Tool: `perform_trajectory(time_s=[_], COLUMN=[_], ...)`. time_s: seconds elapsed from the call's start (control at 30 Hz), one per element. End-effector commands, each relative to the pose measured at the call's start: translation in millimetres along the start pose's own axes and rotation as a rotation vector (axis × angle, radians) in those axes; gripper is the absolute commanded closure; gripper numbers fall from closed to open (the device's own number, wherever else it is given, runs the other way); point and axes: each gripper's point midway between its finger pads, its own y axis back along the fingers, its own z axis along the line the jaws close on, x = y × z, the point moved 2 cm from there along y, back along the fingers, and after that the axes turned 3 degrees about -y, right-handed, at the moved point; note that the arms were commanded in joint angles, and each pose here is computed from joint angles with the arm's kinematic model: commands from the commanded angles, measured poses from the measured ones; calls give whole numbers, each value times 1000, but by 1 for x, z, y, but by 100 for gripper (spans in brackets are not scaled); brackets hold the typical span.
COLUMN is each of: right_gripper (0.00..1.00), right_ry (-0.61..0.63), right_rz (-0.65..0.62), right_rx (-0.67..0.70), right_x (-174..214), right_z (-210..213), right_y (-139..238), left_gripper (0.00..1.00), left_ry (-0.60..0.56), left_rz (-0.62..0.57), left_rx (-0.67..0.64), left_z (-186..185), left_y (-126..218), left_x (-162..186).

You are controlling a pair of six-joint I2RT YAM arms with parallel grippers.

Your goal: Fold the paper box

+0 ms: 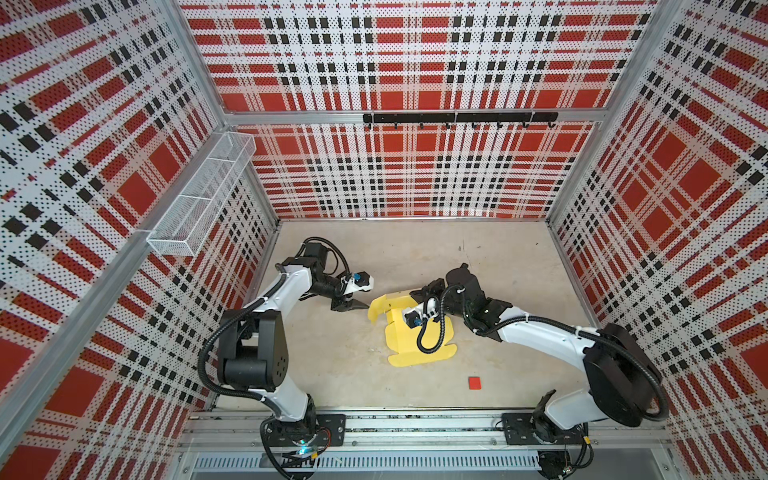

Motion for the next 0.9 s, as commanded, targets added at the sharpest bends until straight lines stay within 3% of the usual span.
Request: perform_trajectory(time_s=[0.0,0.4,0.63,0.87], right_gripper=[100,100,100,100], right_ry=[115,133,144,142], right_rz=[23,76,90,69], right_rx=[46,-10,-25,-22], right_x=[4,18,21,17], right_z=[1,25,28,28], right_y=[-10,-21,-19,-19], left_gripper=[45,46,45,44], left_ry=[-59,-126,-146,-75], left_rz=[55,122,78,184], left_rx=[3,37,-29,-51], left_z=[11,16,23,41], left_y=[-10,-32,13,20], left_x=[11,24,-7,41])
